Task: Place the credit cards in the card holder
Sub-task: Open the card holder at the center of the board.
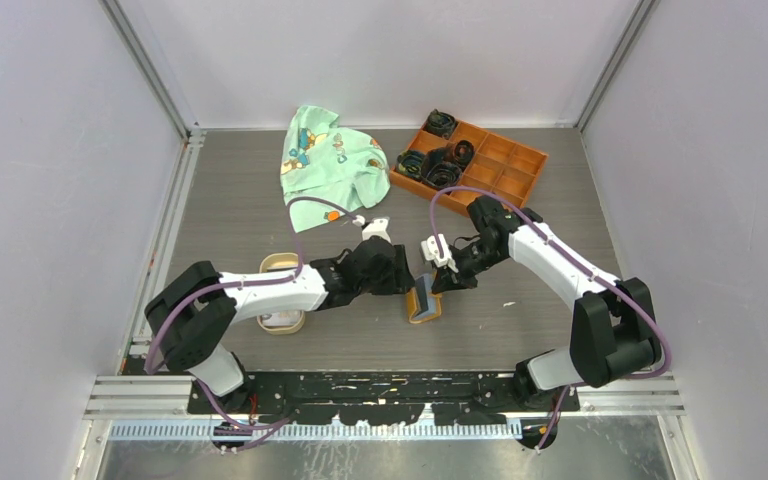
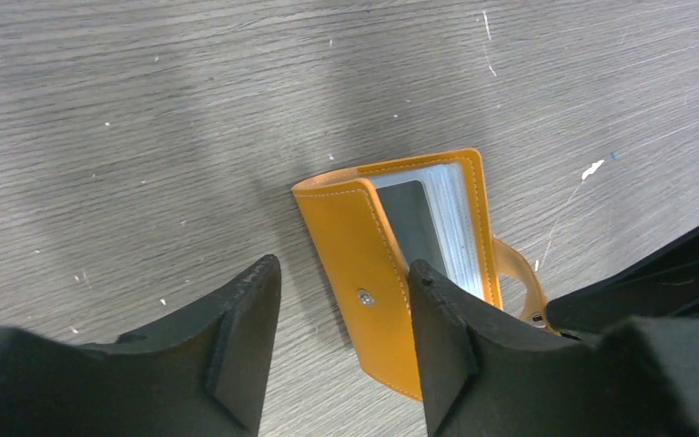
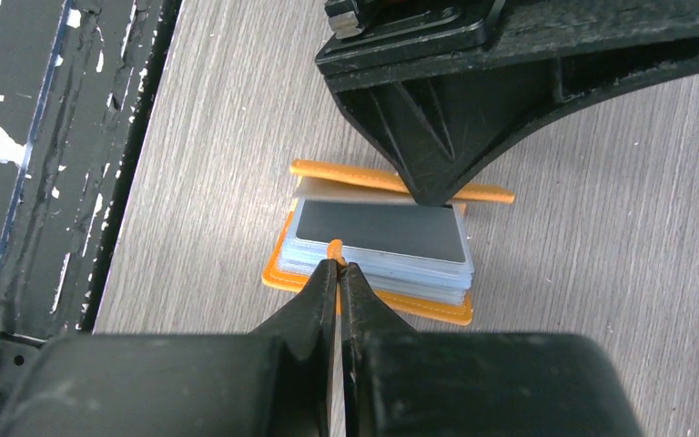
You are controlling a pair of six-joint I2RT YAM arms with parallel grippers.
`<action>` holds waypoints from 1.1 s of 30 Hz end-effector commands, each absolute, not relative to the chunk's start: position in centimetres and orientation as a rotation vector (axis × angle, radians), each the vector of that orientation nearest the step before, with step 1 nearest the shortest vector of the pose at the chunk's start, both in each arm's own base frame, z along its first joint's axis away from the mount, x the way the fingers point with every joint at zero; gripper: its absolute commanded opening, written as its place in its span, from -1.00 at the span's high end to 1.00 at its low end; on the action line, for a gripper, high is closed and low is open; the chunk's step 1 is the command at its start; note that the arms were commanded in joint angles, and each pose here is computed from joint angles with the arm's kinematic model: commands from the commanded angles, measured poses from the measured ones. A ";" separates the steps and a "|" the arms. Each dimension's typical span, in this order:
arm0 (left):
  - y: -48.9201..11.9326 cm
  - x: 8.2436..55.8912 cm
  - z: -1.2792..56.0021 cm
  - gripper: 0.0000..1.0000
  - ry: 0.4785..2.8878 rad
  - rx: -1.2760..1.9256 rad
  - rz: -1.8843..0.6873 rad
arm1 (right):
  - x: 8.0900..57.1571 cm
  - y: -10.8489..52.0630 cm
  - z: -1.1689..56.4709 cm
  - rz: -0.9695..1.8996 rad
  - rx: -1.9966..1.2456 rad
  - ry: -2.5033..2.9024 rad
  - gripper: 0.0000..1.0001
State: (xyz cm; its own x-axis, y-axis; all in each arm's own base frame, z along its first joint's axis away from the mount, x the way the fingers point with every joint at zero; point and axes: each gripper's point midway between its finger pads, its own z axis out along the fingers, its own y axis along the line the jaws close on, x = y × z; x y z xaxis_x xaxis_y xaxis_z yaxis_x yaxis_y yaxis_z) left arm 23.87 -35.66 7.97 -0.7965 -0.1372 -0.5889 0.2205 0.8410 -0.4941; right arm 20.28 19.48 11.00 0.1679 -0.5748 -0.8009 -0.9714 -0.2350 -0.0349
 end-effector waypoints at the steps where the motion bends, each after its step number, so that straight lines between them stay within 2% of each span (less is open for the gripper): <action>1: -34.4 24.3 7.8 -0.02 2.376 0.115 -0.618 | 20.2 19.7 12.0 0.885 -1.894 1.402 0.98; 5: -34.1 24.2 7.4 0.18 2.381 0.124 -0.611 | 20.4 19.3 11.5 0.865 -1.914 1.429 0.98; 12: -33.5 23.9 6.1 0.85 2.400 0.140 -0.612 | 21.3 17.4 9.4 0.761 -2.002 1.524 0.98; 14: -33.4 23.8 5.6 0.99 2.401 0.138 -0.620 | 21.4 16.7 8.7 0.738 -2.031 1.560 0.98; 16: -33.4 23.9 5.6 1.00 2.383 0.128 -0.644 | 21.6 16.2 8.3 0.723 -2.045 1.591 0.96; 23: -33.4 23.9 5.7 1.00 2.314 0.068 -0.738 | 22.9 14.3 7.1 0.618 -2.044 1.730 0.67; 28: -32.9 24.0 6.3 1.00 2.265 0.001 -0.779 | 24.2 13.7 8.9 0.539 -1.884 1.767 0.37; 30: -32.8 24.0 6.4 1.00 2.250 -0.013 -0.796 | 24.2 14.4 10.3 0.574 -1.781 1.770 0.25; 33: -32.9 23.9 6.8 1.00 2.228 -0.023 -0.827 | 23.3 16.7 12.7 0.750 -1.591 1.753 0.20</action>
